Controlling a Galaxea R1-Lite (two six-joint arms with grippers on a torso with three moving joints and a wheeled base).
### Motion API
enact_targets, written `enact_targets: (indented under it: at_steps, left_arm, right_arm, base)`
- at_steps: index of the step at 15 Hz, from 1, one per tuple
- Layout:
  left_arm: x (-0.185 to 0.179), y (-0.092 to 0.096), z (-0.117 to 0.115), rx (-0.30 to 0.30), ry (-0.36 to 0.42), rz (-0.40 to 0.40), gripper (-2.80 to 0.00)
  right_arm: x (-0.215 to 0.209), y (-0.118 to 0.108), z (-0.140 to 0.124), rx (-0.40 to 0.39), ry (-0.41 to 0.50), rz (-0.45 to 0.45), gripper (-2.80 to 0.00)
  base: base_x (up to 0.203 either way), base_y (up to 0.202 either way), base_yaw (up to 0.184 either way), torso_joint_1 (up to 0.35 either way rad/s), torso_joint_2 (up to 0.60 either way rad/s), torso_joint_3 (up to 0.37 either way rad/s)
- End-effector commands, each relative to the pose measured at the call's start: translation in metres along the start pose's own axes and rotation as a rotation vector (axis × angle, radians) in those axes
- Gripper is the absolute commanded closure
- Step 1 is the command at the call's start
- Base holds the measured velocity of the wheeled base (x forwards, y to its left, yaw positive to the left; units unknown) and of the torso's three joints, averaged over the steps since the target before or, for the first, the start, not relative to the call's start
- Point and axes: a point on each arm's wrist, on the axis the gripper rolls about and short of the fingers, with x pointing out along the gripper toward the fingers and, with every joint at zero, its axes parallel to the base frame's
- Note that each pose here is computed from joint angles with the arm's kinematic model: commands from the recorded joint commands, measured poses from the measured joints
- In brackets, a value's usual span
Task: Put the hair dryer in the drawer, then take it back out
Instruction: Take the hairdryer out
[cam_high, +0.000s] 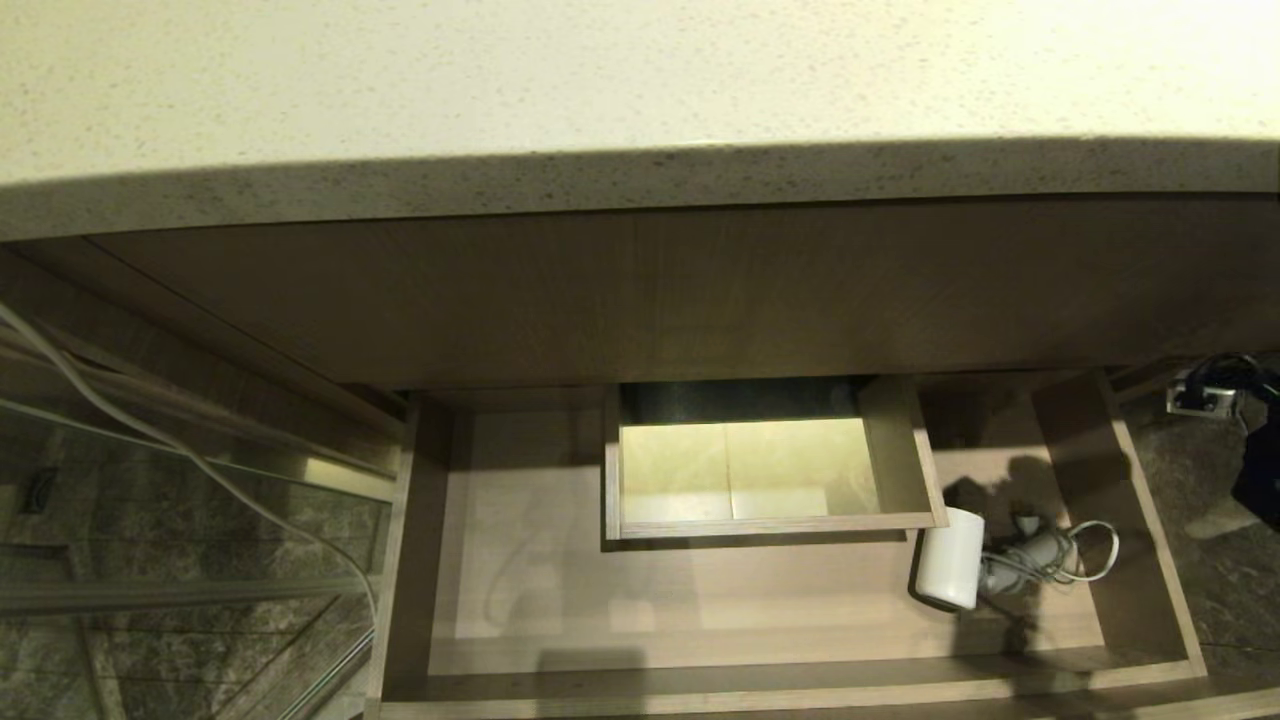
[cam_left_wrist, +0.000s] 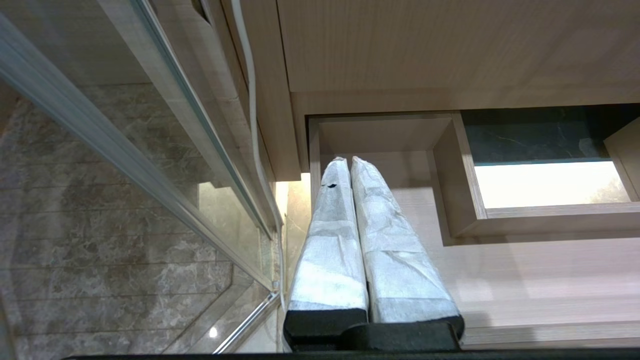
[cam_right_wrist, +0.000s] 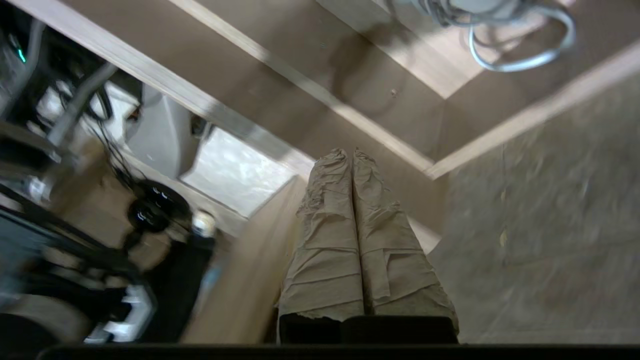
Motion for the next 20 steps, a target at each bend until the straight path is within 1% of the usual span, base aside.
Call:
enact_targets:
  at_steps: [1,4,8,10,11,12,13,15,20]
  left_arm:
    - [0.001,0.0,-0.012,0.0,0.039,0.001,0.0]
    - [0.001,0.0,-0.012,0.0,0.039,0.001,0.0]
    - [0.001,0.0,-0.012,0.0,0.039,0.001,0.0]
    - [0.001,0.0,-0.012,0.0,0.039,0.001,0.0]
    - [0.001,0.0,-0.011,0.0,0.039,0.001,0.0]
    - [0.001,0.0,-0.012,0.0,0.039,0.001,0.0]
    - [0.001,0.0,-0.011,0.0,0.039,0.001,0.0]
    - [0.001,0.0,-0.012,0.0,0.039,0.001,0.0]
    - [0.001,0.0,-0.012,0.0,0.039,0.001,0.0]
  right_arm:
    - [0.03,-0.02,-0.012,0.005,0.038,0.073,0.0]
    - [0.043,-0.028,-0.023,0.035,0.061,0.101,0.0]
    - [0.062,-0.041,-0.024,0.038,0.064,0.105,0.0]
    - [0.073,-0.053,-0.022,0.018,0.046,0.047,0.0]
    - [0.079,-0.058,-0.022,0.011,0.051,0.02,0.0]
    - [0.085,-0.064,-0.023,0.007,0.077,-0.015,0.0]
    - [0.091,-0.067,-0.024,0.008,0.091,-0.032,0.0]
    - [0.103,-0.077,-0.025,0.001,0.093,-0.077,0.0]
    - [0.116,-0.077,-0.026,0.003,0.102,-0.054,0.0]
  base:
    - [0.0,0.0,0.0,0.0,0.0,0.0]
    - [0.0,0.0,0.0,0.0,0.0,0.0]
    - [0.0,0.0,0.0,0.0,0.0,0.0]
    - [0.0,0.0,0.0,0.0,0.0,0.0]
    - [0.0,0.0,0.0,0.0,0.0,0.0]
    - [0.0,0.0,0.0,0.0,0.0,0.0]
    - [0.0,0.0,0.0,0.0,0.0,0.0]
    - [0.0,0.0,0.0,0.0,0.0,0.0]
    - [0.0,0.0,0.0,0.0,0.0,0.0]
